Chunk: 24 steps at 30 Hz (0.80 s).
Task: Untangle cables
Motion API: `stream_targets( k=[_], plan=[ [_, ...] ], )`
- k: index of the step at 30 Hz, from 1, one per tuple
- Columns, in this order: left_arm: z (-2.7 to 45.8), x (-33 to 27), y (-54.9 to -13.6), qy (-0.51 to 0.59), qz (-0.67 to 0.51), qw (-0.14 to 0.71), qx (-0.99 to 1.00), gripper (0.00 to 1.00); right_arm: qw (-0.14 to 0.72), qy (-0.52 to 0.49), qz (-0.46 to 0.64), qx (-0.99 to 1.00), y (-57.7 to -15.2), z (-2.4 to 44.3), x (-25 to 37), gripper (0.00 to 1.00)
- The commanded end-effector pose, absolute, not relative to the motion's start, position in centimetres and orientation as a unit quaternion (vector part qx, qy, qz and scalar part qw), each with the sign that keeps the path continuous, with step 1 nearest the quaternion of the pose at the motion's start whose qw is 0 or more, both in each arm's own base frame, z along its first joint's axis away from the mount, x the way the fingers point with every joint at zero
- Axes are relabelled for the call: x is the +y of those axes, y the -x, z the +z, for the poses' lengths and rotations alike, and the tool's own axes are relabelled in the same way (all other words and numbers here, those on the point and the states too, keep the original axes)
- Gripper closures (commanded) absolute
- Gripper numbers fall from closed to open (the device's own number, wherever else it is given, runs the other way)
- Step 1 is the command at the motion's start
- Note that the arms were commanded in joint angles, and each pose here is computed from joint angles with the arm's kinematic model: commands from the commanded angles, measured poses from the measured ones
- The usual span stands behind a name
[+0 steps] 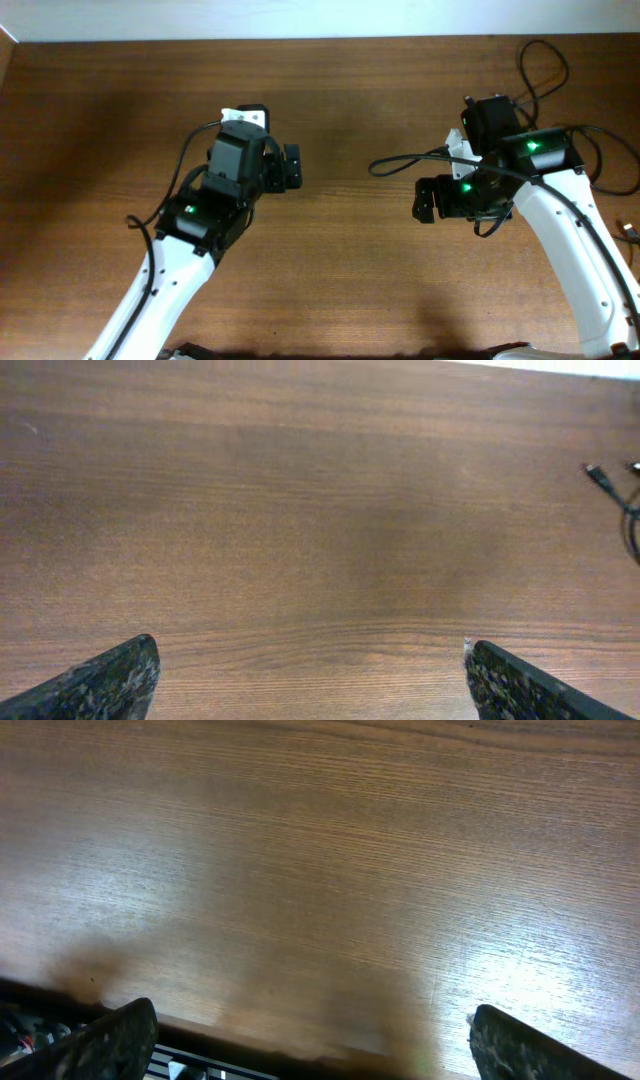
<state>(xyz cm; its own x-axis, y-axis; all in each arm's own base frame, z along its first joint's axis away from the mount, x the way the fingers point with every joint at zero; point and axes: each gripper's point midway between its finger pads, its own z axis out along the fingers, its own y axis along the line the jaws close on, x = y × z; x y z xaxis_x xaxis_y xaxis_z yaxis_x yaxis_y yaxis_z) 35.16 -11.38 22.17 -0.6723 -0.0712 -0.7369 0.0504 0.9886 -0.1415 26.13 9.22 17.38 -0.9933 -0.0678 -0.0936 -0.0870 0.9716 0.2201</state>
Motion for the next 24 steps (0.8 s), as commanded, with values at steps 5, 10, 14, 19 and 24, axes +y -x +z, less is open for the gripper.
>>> stream_targets(
  k=[5, 10, 14, 19, 24],
  plan=[
    [26.3, -10.6, -33.9, 0.010, -0.089, 0.456, 0.885, 0.01, 0.039, 0.045, 0.113, 0.992, -26.0, 17.1, 9.3, 0.01],
    [29.2, -9.9, -32.2, 0.014, -0.104, 0.491, 0.865, 0.01, 0.039, 0.045, 0.113, 0.992, -26.0, 17.1, 9.3, 0.01],
    [30.7, -8.6, -28.9, 0.014, -0.107, 0.498, 0.861, 0.01, 0.039, 0.045, 0.113, 0.992, -26.0, 17.1, 9.3, 0.01],
    [29.7, -7.0, -25.0, 0.011, -0.095, 0.468, 0.878, 0.01, 0.039, 0.045, 0.112, 0.992, -26.0, 17.1, 9.3, 0.01],
    [29.9, -6.4, -23.3, 0.011, -0.095, 0.469, 0.878, 0.01, 0.039, 0.045, 0.113, 0.992, -26.0, 17.1, 9.3, 0.01]
  ],
)
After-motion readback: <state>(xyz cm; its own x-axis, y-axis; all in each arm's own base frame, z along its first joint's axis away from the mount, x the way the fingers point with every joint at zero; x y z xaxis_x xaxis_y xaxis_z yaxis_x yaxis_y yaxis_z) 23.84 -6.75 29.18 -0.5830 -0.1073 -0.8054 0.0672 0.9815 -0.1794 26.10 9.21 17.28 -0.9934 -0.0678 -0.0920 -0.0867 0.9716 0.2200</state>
